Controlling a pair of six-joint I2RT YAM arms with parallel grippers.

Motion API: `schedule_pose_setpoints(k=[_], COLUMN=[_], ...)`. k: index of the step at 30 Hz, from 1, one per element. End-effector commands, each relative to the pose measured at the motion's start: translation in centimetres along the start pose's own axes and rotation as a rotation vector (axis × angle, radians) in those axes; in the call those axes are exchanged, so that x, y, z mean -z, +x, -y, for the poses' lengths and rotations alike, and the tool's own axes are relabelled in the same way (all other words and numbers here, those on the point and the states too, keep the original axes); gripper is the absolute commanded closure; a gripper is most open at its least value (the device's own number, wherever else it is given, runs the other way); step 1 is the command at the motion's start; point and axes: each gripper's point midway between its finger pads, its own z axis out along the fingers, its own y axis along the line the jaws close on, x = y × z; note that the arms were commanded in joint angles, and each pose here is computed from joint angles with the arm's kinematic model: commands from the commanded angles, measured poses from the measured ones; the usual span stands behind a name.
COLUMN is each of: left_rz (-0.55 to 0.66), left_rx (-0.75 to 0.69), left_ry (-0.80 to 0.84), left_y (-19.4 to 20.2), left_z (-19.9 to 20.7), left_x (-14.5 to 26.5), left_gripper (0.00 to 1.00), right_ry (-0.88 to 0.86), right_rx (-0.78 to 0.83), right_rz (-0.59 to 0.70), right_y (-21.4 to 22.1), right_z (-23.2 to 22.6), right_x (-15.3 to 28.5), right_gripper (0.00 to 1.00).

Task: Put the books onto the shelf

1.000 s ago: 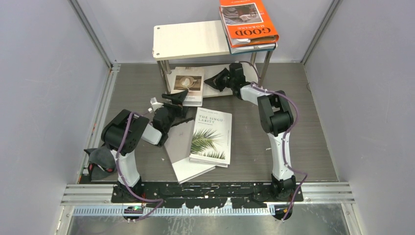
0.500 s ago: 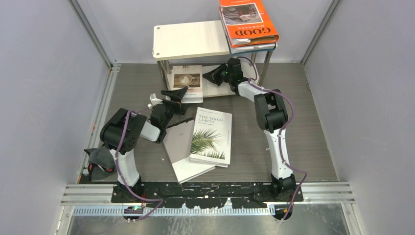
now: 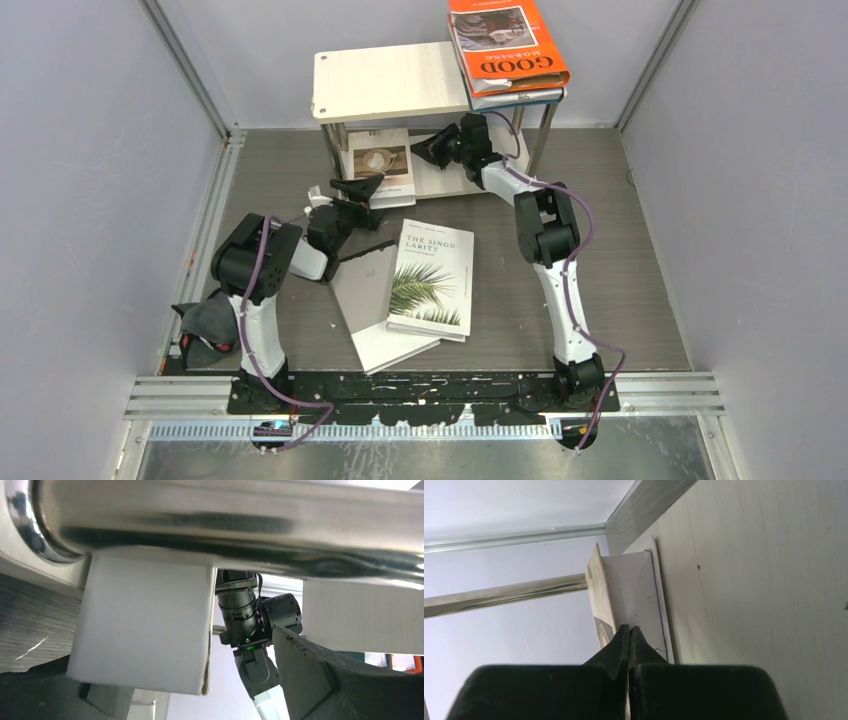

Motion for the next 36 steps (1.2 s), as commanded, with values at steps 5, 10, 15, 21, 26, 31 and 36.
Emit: schedule_pose_setpoints(k=[5, 10, 15, 21, 26, 31, 36], left_rz=[-0.002, -0.008, -0.011, -0.036, -0.074, -0.085, -0.085], left_rx=[0.028, 0.028, 0.029, 0.01, -0.004, -0.005, -0.018], left_ry=[0.075, 0.08, 0.076, 0.046, 0.024, 0.012, 0.015], left_y=[-1.1, -1.3, -1.6, -1.2, -0.6, -0.4, -0.3], left_z=[1.9, 2.1, 1.9, 1.3, 1.1, 0.6, 0.8], left_x=[-1.1, -1.6, -1.6, -1.2, -1.1, -0.8, -0.5], left_gripper=[0.04, 0.04, 0.04, 0.03, 0.02, 0.02, 0.01], right_ry=[-0.081, -0.084, -0.086, -0.084, -0.075, -0.068, -0.069], right_rx=[0.028, 0.028, 0.03, 0.035, 0.04, 0.043, 0.048], right_rz=[0.004, 0.0, 0.0, 0.011, 0.037, 0.048, 0.056], right_y=[-0.3, -0.4, -0.5, -0.5, -0.7, -0.6, -0.5], right_z=[-3.3, -3.5, -3.6, -3.6, -3.3, -2.9, -2.8], right_x=[-0.4, -0.8, -0.9, -0.6, -0.1, 0.3, 0.8], right_gripper=[0.99, 0.99, 0.99, 0.99, 0.99, 0.99, 0.99])
